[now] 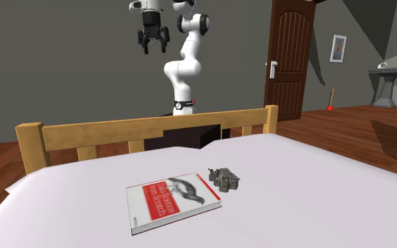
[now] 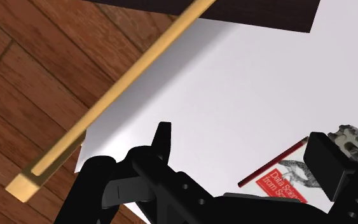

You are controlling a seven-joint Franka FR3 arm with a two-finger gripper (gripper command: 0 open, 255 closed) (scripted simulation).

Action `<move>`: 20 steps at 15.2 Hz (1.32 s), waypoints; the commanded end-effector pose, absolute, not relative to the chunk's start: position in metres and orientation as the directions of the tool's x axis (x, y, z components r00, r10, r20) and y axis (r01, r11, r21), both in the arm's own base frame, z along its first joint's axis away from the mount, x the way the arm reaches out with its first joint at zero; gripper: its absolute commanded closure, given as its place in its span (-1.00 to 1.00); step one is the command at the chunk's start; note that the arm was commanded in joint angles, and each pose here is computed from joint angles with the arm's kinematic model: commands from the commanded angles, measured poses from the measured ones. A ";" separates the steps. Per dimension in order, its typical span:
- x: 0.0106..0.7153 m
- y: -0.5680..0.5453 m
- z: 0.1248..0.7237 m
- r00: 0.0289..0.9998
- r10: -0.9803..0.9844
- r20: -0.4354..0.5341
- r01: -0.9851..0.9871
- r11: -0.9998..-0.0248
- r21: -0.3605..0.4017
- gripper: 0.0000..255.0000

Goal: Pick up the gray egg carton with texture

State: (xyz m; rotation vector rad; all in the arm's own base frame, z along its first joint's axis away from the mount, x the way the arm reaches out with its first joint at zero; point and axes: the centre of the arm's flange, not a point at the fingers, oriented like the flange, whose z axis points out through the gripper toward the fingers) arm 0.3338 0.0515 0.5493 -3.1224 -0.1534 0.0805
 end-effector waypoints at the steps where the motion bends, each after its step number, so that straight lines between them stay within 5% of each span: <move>1: 0.344 0.066 0.530 0.993 0.107 -0.052 0.105 -0.994 -0.024 -1.00; 20: 0.437 0.211 0.352 0.979 0.190 -0.076 0.183 -0.979 -0.092 -1.00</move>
